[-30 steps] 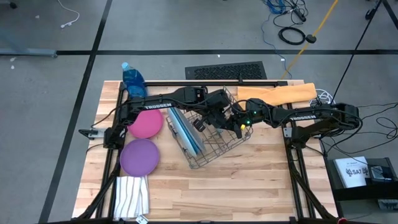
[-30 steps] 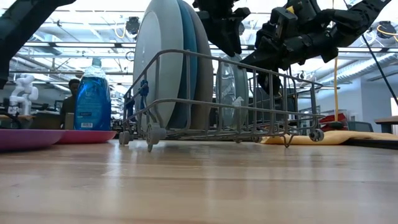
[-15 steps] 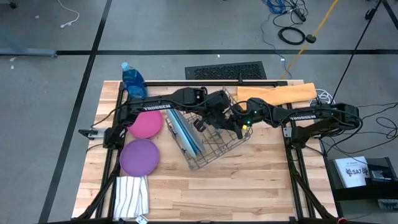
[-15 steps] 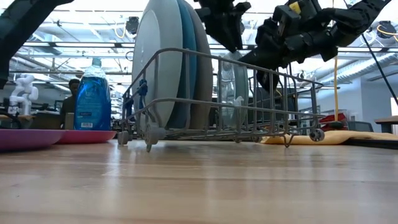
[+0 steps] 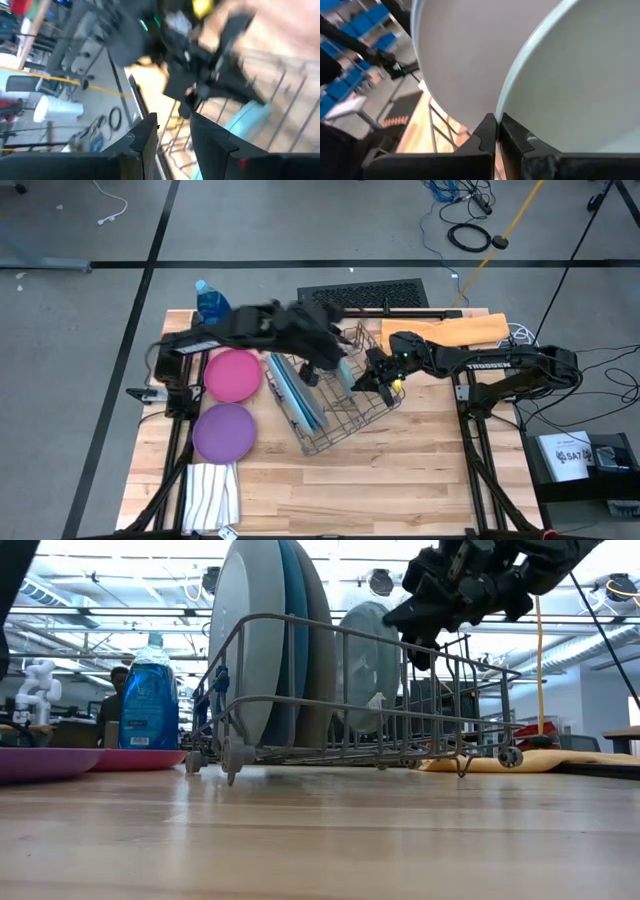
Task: Sort dishes
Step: Put the light green plate into the dish rack
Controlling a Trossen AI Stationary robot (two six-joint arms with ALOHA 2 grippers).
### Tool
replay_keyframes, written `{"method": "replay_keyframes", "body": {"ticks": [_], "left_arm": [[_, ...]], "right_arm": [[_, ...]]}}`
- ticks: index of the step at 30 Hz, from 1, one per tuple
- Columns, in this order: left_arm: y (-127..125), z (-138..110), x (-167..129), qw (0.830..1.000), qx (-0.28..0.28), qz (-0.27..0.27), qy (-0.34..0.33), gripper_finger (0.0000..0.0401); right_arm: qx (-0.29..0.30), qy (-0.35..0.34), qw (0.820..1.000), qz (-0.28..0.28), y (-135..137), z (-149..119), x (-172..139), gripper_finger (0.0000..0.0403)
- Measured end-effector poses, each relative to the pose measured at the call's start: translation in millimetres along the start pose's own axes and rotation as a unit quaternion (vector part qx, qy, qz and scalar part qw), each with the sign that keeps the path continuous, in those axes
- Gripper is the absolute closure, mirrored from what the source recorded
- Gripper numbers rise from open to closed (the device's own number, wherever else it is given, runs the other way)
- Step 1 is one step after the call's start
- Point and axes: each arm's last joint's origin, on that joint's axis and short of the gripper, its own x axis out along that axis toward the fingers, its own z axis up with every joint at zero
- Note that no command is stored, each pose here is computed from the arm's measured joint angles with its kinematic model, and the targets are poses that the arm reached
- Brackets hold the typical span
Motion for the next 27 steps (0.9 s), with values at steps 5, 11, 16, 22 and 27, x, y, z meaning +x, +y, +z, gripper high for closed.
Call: {"method": "replay_keyframes", "body": {"ticks": [5,11,16,22,27], "left_arm": [[10.2,3.1,-67.2,0.988,-0.08,-0.019,-0.129,0.0283],[11.9,1.0,-124.1,0.966,-0.145,-0.036,-0.211,0.0283],[8.7,0.7,-148.1,0.958,-0.162,-0.037,-0.232,0.0283],[4.1,3.1,-151.1,0.957,-0.164,-0.049,-0.234,0.0283],[2.5,5.3,-147.0,0.958,-0.163,-0.055,-0.231,0.0283]], "right_arm": [[-0.003,0.019,1.0,0.023,-4.3,7.7,-5.4,0.0402],[0.023,0.039,0.998,0.046,-14.7,7.9,-14.0,0.0402],[0.043,0.051,0.996,0.063,-25.2,6.1,-17.8,0.0402],[0.078,0.07,0.992,0.066,-37.3,-0.7,-12.1,0.0403],[0.102,0.087,0.99,0.052,-47.3,-8.6,-3.1,0.0402]]}}
